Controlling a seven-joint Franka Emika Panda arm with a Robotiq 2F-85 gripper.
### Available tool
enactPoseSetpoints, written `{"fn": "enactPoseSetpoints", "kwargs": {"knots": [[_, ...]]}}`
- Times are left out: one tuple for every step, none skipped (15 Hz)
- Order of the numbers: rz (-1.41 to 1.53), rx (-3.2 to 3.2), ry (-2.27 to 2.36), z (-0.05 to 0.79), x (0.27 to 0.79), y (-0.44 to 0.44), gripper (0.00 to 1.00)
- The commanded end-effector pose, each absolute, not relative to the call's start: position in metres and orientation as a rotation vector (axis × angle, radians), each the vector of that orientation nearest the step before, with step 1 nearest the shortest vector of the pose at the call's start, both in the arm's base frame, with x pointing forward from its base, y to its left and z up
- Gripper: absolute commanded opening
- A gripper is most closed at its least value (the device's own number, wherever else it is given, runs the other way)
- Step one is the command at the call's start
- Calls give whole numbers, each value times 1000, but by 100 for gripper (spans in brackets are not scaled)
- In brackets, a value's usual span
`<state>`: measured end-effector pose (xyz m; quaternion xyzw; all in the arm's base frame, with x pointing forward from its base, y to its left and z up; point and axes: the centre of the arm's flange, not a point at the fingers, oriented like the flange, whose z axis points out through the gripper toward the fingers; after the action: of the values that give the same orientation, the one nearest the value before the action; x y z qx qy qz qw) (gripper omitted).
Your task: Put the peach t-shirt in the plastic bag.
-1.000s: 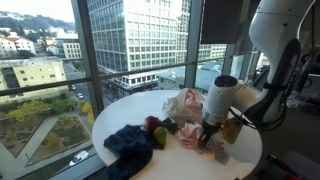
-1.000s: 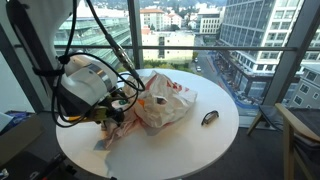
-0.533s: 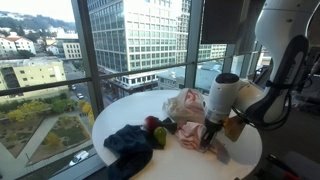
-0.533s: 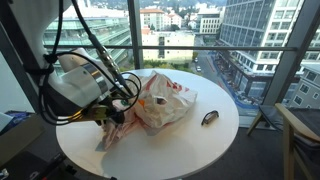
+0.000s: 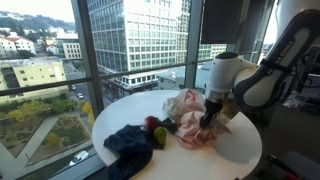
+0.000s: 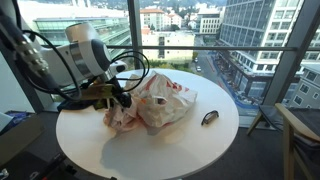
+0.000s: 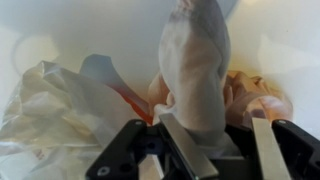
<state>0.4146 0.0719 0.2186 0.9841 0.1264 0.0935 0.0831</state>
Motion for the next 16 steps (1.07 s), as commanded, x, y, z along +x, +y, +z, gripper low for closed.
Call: {"fn": "enactPoseSetpoints", "kwargs": {"knots": [[292,2964,353,300,430,64,8],[276,2984,343,313,433,63,7],[268,3000,330,328,435,60,8],[260,3017,318,341,437,58,7],[241,3041,309,356,438,54,9],[219,3065,297,374,439,51,9],[209,3081,287,392,439,46,9],[228,3076,271,410,439,41,8],[251,3065,250,426,441,36,8],[280,3051,218,442,443,29,8],[307,3039,188,454,445,24,9],[329,3031,155,465,449,17,9],[358,3024,132,474,452,11,9],[380,3019,111,477,458,5,11],[389,3021,97,476,464,0,13],[395,3019,81,471,469,-4,12]]}}
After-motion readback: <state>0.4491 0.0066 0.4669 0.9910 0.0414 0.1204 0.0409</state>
